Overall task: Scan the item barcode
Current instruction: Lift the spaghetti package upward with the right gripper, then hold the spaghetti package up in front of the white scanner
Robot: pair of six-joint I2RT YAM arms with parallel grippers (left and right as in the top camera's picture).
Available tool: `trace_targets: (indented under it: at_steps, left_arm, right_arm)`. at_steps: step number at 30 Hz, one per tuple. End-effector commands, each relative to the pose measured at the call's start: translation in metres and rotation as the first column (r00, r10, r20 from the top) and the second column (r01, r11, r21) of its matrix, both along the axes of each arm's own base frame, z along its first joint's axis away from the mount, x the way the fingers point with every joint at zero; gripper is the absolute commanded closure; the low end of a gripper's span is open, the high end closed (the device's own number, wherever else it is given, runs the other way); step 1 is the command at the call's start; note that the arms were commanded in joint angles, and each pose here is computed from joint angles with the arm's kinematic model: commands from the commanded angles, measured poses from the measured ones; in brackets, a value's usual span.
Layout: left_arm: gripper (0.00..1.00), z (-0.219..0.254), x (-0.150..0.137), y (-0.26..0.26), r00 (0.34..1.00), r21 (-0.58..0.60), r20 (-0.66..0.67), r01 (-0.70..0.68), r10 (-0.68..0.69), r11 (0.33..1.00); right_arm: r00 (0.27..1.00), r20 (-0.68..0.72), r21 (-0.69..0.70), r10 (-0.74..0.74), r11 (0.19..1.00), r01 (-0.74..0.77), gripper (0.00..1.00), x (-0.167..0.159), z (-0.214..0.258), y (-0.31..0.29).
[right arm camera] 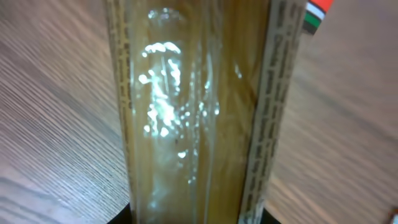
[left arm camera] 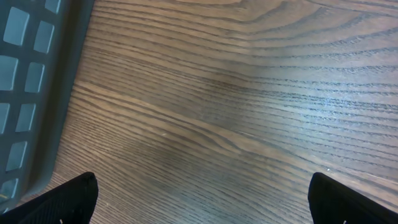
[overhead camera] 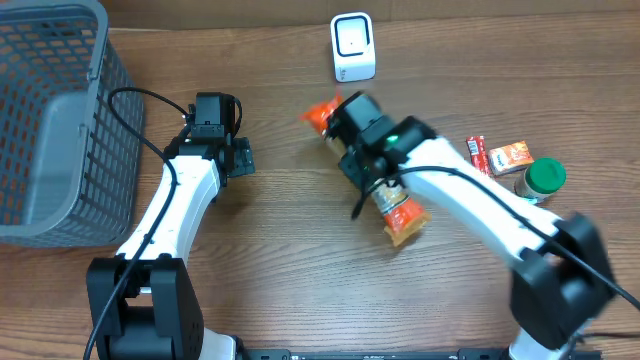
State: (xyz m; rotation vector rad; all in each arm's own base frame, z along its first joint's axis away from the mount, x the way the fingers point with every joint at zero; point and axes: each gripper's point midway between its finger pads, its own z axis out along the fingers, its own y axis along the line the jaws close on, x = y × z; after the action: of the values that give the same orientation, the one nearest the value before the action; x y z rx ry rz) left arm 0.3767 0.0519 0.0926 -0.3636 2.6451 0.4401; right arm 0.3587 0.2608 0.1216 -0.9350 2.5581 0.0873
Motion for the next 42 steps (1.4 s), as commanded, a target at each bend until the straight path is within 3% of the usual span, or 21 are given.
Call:
trace_targets:
  at_steps: [1, 10, 16, 20, 26, 33, 39, 42]
  left_arm:
    - [0.0, -0.003, -0.002, 0.005, 1.0, 0.025, -0.018, 0.007, -0.006, 1.0]
    - [0.0, -0.003, -0.002, 0.005, 1.0, 0.025, -0.018, 0.007, -0.006, 1.0]
    - [0.0, -0.003, -0.002, 0.005, 1.0, 0.025, -0.018, 0.007, -0.006, 1.0]
    - [0.01, -0.003, -0.002, 0.005, 1.0, 0.025, -0.018, 0.007, -0.006, 1.0]
    - [0.0, -0.003, -0.002, 0.005, 1.0, 0.025, -0.018, 0.007, -0.006, 1.0]
    - [0.0, -0.003, -0.002, 0.005, 1.0, 0.025, -0.018, 0.007, -0.006, 1.0]
    - [0.0, -0.003, -0.002, 0.005, 1.0, 0.025, -0.018, 0.007, -0.006, 1.0]
    - [0.0, -0.003, -0.002, 0.005, 1.0, 0.026, -0.018, 0.007, -0.006, 1.0]
  right_arm:
    - [0.995, 0.088, 0.08, -0.042, 0.996, 0.035, 0.97, 0.012, 0.051, -0.011]
    - [0.967, 0.227, 0.169, -0.114, 0.983, 0.076, 0.97, 0.044, 0.148, -0.026]
    - [0.904, 0.387, 0.204, -0.183, 0.973, 0.11, 0.97, 0.062, 0.231, -0.043]
    - [0.856, 0.473, 0.188, -0.207, 0.973, 0.131, 0.97, 0.074, 0.261, -0.05]
    - [0.823, 0.541, 0.064, -0.175, 0.984, 0.167, 0.97, 0.111, 0.24, -0.046]
    - [0.775, 0.631, -0.26, 0.042, 0.952, 0.161, 0.97, 0.165, 0.186, -0.018]
    - [0.649, 0.698, -0.494, 0.303, 0.859, 0.131, 0.97, 0.206, 0.173, 0.023]
    - [0.565, 0.739, -0.523, 0.367, 0.841, 0.137, 0.97, 0.221, 0.177, 0.043]
